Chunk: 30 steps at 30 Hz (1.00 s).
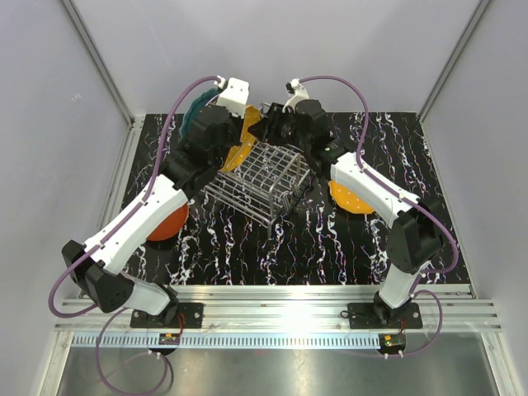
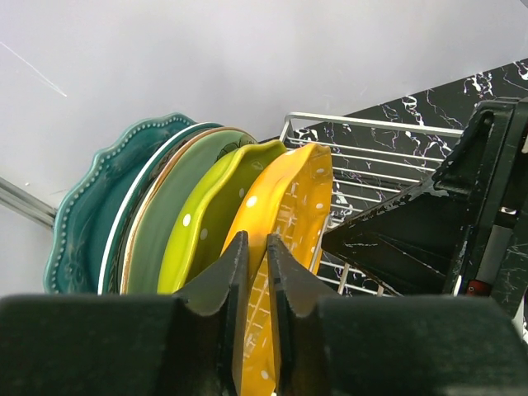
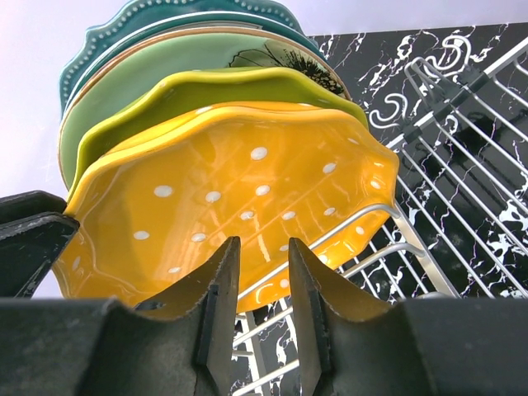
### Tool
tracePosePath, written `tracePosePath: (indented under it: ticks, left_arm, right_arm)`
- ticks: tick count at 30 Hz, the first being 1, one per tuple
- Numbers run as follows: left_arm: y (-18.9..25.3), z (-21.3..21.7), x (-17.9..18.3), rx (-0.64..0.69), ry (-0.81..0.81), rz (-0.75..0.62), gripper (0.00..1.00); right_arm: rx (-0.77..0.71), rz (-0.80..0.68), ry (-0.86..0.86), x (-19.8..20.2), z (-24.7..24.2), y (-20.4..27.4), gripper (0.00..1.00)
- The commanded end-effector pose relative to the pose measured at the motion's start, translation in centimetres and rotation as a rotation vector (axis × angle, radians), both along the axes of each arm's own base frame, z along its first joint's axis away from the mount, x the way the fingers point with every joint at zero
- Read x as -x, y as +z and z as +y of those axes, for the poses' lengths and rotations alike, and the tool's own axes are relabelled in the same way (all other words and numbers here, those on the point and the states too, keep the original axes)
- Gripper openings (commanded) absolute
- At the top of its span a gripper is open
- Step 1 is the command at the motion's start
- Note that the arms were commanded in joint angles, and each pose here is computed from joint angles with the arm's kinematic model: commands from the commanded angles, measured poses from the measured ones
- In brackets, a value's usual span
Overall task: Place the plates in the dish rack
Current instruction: Insert the plate into the dish rack
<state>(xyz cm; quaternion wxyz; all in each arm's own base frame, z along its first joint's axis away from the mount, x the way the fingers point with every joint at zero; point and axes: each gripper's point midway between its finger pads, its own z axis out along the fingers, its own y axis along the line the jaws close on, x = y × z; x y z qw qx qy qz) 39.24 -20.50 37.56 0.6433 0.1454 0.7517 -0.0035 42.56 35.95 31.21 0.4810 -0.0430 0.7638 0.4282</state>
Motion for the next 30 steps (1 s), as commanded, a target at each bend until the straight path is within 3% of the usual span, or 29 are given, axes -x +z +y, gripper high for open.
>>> tracePosePath:
  ticks: [1, 13, 30]
  left_arm:
    - [-3.7, 0.6, 0.6, -0.056, 0.013, 0.121, 0.17]
    - [-0.9, 2.0, 1.2, -0.042, 0.04, 0.072, 0.4]
    - [7.5, 5.4, 3.8, 0.011, 0.075, -0.086, 0.72]
  right_arm:
    - [-0.046, -0.08, 0.024, 0.8, -0.4, 4.3, 0.37]
    - [-0.059, -0.042, 0.06, 1.1, 0.3, 4.7, 0.38]
    - [-0.042, -0.012, 0.092, 1.6, 0.6, 5.9, 0.41]
